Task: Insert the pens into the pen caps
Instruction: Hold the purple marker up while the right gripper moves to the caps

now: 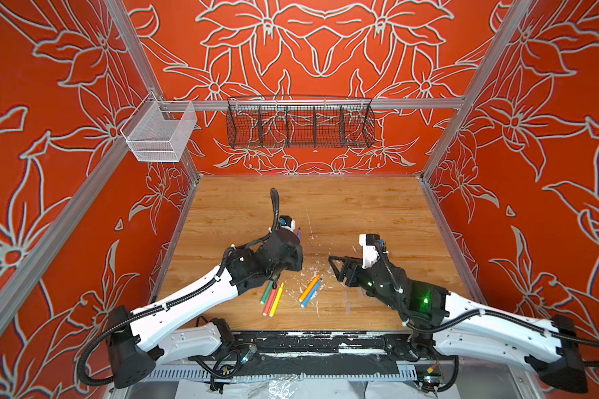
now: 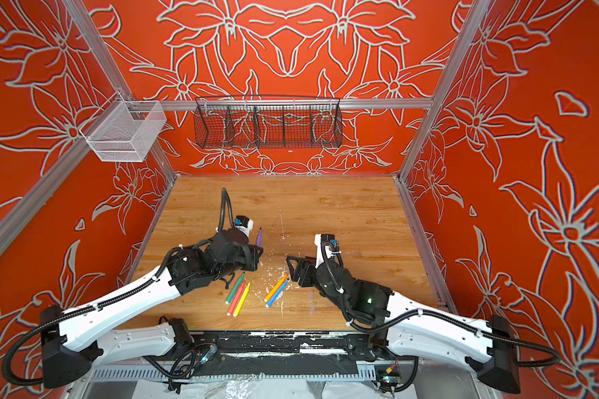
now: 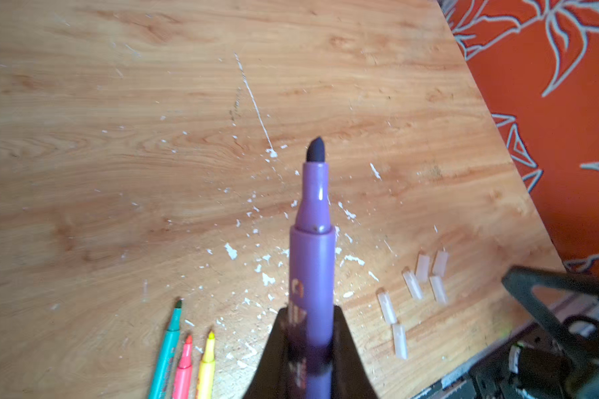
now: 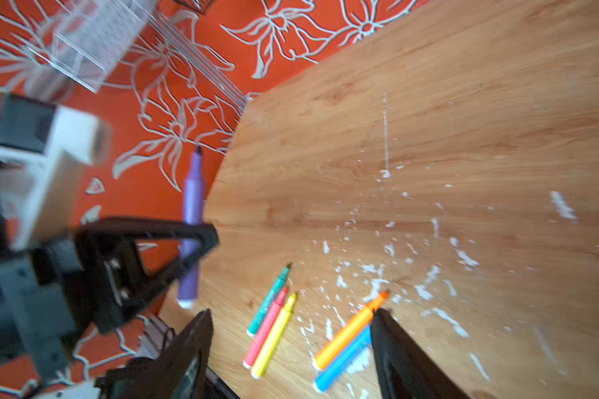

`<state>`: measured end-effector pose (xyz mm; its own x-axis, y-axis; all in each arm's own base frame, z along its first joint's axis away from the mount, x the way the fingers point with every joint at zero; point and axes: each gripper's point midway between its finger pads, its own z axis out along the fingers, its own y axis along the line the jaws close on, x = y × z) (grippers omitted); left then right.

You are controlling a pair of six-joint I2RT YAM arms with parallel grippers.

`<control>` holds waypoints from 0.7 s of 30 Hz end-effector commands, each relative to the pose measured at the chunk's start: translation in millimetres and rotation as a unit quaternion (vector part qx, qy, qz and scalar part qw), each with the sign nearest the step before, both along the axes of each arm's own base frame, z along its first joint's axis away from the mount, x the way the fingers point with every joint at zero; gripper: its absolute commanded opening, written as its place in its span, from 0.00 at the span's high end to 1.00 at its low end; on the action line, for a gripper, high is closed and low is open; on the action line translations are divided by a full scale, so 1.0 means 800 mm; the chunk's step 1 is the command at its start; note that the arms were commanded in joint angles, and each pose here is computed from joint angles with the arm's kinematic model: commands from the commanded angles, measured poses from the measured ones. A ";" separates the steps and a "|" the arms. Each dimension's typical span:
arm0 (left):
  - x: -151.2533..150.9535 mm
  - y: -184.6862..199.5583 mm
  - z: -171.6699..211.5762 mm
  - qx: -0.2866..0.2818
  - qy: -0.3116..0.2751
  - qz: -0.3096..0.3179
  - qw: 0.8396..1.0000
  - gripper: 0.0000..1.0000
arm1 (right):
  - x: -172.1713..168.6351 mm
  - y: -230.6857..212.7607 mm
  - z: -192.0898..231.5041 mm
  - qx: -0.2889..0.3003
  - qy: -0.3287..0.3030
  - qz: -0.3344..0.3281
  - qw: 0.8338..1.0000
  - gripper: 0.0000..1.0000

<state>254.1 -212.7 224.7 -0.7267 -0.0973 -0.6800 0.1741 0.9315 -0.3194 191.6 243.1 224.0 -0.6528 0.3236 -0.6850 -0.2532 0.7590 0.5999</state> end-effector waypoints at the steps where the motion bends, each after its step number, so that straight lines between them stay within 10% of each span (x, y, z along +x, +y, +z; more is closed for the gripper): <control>1: 0.016 0.033 -0.014 0.052 0.013 0.056 0.997 1.00 | -0.032 -0.054 -0.082 -0.220 0.062 0.020 0.973 0.28; 8: 0.030 0.025 -0.020 0.089 -0.052 -0.003 0.995 1.00 | -0.070 -0.070 -0.132 -0.359 0.094 0.016 0.929 0.29; 21: 0.026 0.050 -0.019 0.072 -0.080 0.041 0.993 1.00 | -0.107 -0.050 -0.216 -0.418 0.140 0.059 0.896 0.32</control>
